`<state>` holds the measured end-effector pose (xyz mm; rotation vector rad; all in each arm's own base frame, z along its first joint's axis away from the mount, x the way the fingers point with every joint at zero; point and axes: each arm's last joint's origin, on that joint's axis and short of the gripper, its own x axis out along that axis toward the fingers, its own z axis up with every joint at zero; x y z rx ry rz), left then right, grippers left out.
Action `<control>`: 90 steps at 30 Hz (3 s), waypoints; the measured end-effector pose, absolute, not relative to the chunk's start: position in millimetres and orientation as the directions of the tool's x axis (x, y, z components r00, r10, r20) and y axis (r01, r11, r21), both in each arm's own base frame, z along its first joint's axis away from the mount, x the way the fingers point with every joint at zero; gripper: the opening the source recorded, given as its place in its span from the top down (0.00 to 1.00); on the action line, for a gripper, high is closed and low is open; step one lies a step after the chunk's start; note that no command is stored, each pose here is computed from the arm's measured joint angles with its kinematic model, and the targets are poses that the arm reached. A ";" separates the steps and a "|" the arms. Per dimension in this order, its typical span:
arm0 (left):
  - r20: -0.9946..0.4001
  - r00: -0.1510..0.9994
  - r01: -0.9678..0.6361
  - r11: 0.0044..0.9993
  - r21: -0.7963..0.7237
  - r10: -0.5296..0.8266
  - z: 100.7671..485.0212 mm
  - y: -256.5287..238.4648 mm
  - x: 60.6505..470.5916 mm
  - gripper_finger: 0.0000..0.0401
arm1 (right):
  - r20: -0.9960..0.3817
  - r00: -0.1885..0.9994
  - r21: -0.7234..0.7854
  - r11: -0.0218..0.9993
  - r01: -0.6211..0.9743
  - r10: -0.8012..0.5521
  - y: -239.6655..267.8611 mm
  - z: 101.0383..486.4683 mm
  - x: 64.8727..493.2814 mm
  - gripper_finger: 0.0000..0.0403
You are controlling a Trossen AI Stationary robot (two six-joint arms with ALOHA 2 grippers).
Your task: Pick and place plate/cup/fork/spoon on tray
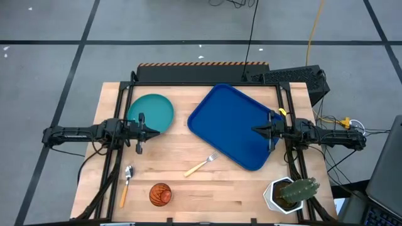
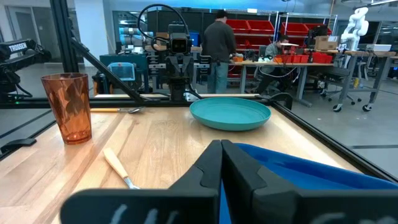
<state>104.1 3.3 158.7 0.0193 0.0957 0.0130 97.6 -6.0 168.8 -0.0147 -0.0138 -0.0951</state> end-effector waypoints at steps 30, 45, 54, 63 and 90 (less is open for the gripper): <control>-0.095 0.995 -0.012 1.000 0.020 0.014 158.8 3.3 104.1 0.92 | 0.033 0.995 0.076 0.993 0.094 -0.097 -6.0 170.6 97.5 1.00; 0.018 1.000 -0.016 1.000 0.015 0.016 169.5 3.4 104.5 0.92 | 0.113 0.989 0.287 0.956 0.061 -0.097 -6.0 178.3 97.0 1.00; 0.346 0.938 0.025 0.994 -0.106 0.013 201.2 3.2 98.6 0.92 | 0.313 0.934 0.231 0.968 0.101 -0.172 -8.1 197.8 92.4 1.00; 0.518 0.855 0.083 0.985 -0.151 0.007 218.0 2.8 90.5 0.92 | 0.589 0.791 0.075 0.985 0.153 -0.168 -7.8 227.9 84.3 0.90; -0.270 0.870 -0.405 0.910 0.088 0.413 294.2 16.7 146.3 0.59 | -0.785 0.619 0.149 0.963 0.226 -0.024 -23.3 263.9 261.5 0.58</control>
